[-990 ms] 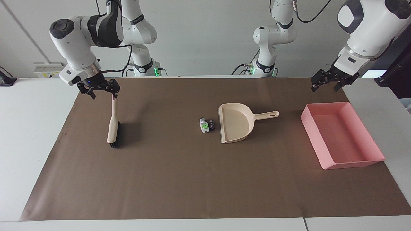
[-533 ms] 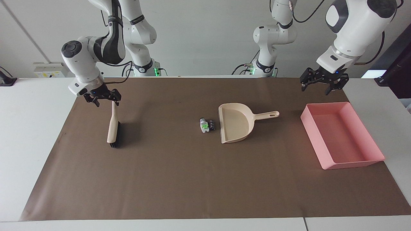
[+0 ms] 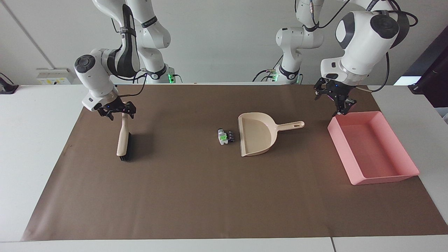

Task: Clean e-waste and dump in bin
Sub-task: 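Grasp the dustpan with the left gripper while the right gripper grasps the brush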

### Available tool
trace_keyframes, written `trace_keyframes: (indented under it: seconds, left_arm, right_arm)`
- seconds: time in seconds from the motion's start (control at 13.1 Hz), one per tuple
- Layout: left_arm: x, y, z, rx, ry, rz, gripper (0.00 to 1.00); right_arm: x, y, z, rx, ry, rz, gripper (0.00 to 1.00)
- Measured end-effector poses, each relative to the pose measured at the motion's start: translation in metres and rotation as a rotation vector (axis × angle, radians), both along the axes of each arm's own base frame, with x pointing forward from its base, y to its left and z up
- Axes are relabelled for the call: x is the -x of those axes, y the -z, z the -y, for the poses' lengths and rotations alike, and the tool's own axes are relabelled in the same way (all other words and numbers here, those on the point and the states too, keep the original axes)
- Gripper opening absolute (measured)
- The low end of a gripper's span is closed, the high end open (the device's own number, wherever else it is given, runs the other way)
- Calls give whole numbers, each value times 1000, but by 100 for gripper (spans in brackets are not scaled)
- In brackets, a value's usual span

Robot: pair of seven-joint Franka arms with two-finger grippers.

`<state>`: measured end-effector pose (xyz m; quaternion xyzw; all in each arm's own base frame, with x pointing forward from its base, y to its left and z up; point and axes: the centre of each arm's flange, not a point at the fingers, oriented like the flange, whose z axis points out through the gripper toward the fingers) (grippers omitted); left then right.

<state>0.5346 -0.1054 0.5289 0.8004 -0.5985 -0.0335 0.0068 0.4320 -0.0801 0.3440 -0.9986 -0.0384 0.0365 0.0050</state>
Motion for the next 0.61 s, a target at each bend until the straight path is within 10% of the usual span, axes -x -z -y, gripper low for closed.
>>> trace_keyframes:
  seconds: [0.38,0.61]
  left_arm:
    - [15,62,60,-93,182,20,96]
    - [28,103,92,-161,209,36,96]
  right_arm:
    - [3,4,-1,-6,4,-7,91]
    - [3,4,-1,-7,5,-7,53]
